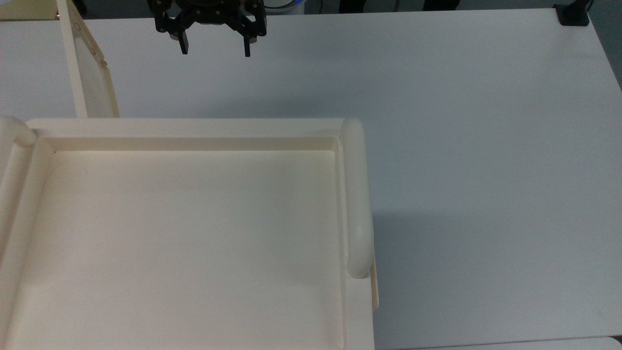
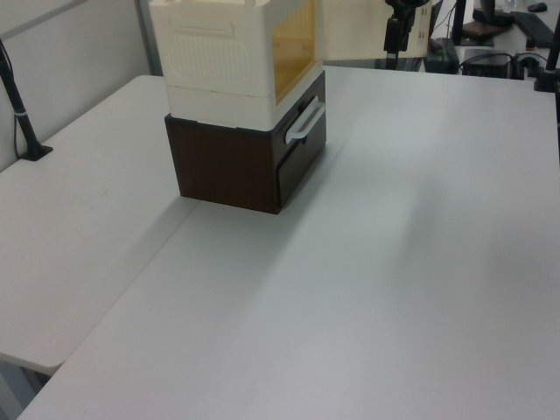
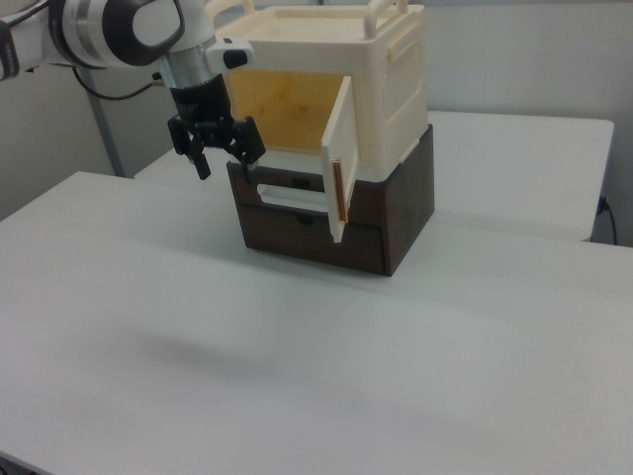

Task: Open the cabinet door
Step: 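Push the door further around its hinge, then lift the gripper away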

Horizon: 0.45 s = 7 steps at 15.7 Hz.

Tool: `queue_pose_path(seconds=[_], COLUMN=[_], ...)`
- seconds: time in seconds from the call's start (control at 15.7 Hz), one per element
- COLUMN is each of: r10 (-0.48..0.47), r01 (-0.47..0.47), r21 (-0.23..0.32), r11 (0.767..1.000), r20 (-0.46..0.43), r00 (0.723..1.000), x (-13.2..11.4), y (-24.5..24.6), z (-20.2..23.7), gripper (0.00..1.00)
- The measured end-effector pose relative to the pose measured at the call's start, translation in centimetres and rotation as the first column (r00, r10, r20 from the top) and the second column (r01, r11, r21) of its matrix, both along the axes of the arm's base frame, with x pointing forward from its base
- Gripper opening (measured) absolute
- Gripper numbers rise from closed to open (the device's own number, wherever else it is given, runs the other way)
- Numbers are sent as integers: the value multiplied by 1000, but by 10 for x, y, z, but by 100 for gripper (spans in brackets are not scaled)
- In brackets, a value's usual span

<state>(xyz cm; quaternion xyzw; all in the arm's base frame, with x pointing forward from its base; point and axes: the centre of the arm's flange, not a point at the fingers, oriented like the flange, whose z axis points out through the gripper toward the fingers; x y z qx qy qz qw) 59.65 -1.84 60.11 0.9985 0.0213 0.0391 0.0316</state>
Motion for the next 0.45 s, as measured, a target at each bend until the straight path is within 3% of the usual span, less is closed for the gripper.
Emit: queue_pose_path(seconds=[0.45], r10=[-5], r01=[5], r21=[0], r11=[1000], r20=[-11], r00=[1000], x=[-6], y=[0], z=[-3], gripper=[100])
